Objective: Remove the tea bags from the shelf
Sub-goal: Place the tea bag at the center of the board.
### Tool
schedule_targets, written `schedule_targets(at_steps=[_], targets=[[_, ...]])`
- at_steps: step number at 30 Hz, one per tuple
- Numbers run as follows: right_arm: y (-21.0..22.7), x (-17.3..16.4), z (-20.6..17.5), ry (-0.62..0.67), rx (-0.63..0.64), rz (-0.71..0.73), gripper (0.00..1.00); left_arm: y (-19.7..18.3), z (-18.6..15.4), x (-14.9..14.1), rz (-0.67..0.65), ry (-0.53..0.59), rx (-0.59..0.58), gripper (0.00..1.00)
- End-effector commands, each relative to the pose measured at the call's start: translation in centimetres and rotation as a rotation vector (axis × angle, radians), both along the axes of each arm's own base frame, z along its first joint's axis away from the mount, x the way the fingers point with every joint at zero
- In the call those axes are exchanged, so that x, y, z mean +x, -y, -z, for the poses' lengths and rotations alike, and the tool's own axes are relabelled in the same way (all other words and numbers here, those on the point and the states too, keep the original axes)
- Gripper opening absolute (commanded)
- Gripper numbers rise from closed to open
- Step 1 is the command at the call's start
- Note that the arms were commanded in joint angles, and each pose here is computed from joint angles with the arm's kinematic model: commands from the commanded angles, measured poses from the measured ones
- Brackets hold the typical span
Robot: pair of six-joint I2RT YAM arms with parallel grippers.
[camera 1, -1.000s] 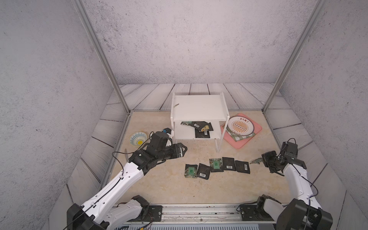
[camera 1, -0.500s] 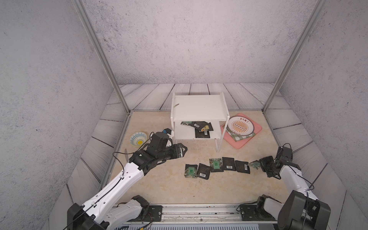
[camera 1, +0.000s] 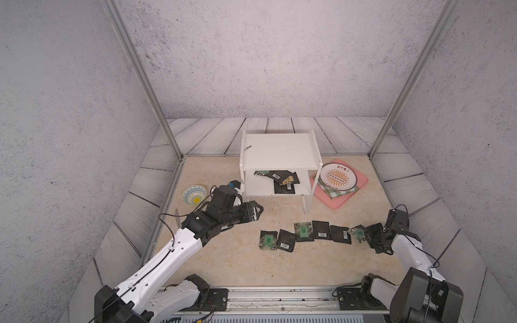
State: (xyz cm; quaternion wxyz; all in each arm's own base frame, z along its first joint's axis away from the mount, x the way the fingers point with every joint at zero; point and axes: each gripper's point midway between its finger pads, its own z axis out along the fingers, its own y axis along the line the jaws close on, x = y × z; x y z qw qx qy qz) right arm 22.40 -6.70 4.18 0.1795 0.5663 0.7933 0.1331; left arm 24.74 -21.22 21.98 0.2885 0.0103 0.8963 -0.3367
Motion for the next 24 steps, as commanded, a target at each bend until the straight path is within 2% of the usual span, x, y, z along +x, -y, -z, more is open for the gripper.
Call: schedule_targets(at_steps=[1, 4, 11, 17, 24], targets=[[0.2, -0.6, -0.8, -0.009, -0.023, 0.005, 0.33, 0.1, 0.1, -0.2, 0.009, 0.005, -0.002, 0.74], [0.2, -0.9, -1.1, -0.017, -0.03, 0.0, 0.37, 0.1, 0.1, -0.2, 0.009, 0.006, -0.003, 0.74], [0.1, -0.8, -2.7, -0.009, -0.033, -0.021, 0.38, 0.1, -0.3, -0.1, 0.006, 0.014, -0.005, 0.75], [-0.7, 1.7, -6.7, 0.117, -0.017, -0.115, 0.45, -0.2, -1.2, -0.1, -0.007, 0.031, -0.003, 0.75], [-4.0, 5.7, -12.9, 0.282, -0.031, -0.327, 0.51, -1.2, -1.5, 0.3, -0.065, 0.01, -0.002, 0.76]])
